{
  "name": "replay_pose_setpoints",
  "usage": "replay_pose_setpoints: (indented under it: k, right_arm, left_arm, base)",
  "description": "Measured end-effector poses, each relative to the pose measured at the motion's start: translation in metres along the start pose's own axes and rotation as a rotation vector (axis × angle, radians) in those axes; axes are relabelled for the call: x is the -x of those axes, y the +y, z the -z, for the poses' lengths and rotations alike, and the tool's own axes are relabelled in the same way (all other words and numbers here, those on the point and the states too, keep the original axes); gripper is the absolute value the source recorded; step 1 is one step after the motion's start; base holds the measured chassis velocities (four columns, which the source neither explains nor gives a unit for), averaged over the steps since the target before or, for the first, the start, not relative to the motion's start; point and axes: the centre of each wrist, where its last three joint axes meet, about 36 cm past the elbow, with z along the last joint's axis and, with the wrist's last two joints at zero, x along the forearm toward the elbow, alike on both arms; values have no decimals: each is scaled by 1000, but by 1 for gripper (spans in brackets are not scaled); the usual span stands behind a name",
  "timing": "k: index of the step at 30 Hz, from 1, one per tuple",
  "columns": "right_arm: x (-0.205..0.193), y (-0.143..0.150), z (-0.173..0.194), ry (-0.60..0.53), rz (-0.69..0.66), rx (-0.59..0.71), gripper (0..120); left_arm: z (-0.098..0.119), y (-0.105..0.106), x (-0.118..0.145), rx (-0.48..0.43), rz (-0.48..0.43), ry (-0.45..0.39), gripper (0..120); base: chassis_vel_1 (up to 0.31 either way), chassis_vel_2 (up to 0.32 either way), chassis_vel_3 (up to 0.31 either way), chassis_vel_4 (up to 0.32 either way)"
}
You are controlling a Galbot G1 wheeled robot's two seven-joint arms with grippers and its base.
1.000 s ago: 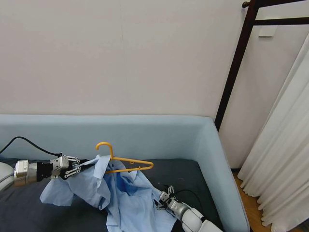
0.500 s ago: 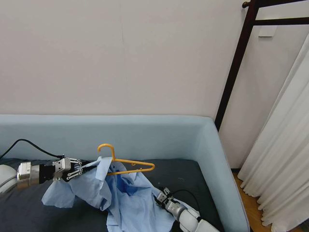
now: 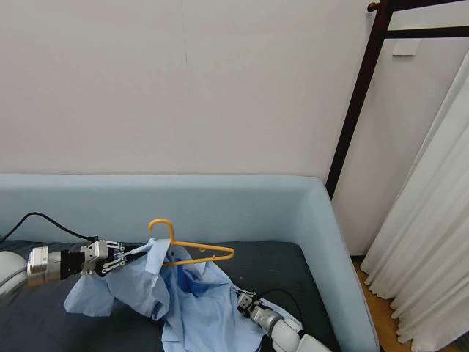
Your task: Pick up the clothes from the sofa and hang them on the clothes hanger.
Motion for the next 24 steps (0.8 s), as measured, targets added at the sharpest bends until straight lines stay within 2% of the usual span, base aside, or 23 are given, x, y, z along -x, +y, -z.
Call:
replay_pose_setpoints:
  k: [7, 10, 11, 15, 16, 20, 21, 24]
  right_arm:
    - [-6, -21, 12, -24, -60, 106, 0]
    - [-25, -59, 35, -51, -106, 185, 0]
    - [-25, -59, 35, -51, -106, 185, 0]
    - [-56, -112, 55, -73, -174, 240, 0]
    - [-56, -112, 55, -73, -174, 240, 0]
    - [-87, -151, 76, -106, -227, 245, 0]
    - [-87, -151, 76, -106, -227, 245, 0]
    - [-110, -177, 95, -142, -266, 248, 0]
  left_arm:
    - [-2, 2, -2, 14, -9, 5, 7]
    - [-9, 6, -4, 16, -4, 5, 7]
    - [-9, 6, -4, 16, -4, 5, 7]
    - [-17, 10, -6, 17, 2, 10, 7]
    - [-17, 10, -6, 17, 2, 10, 7]
    - [-25, 10, -4, 23, -1, 19, 7]
    - [-25, 10, -4, 23, -1, 19, 7]
    - [-29, 11, -3, 33, -10, 33, 7]
  base:
    - [0, 0, 0, 0]
    - [0, 0, 0, 0]
    - [0, 0, 0, 0]
    - [0, 0, 0, 0]
    - [0, 0, 0, 0]
    - [0, 0, 0, 0]
    - [0, 0, 0, 0]
    - [0, 0, 0, 0]
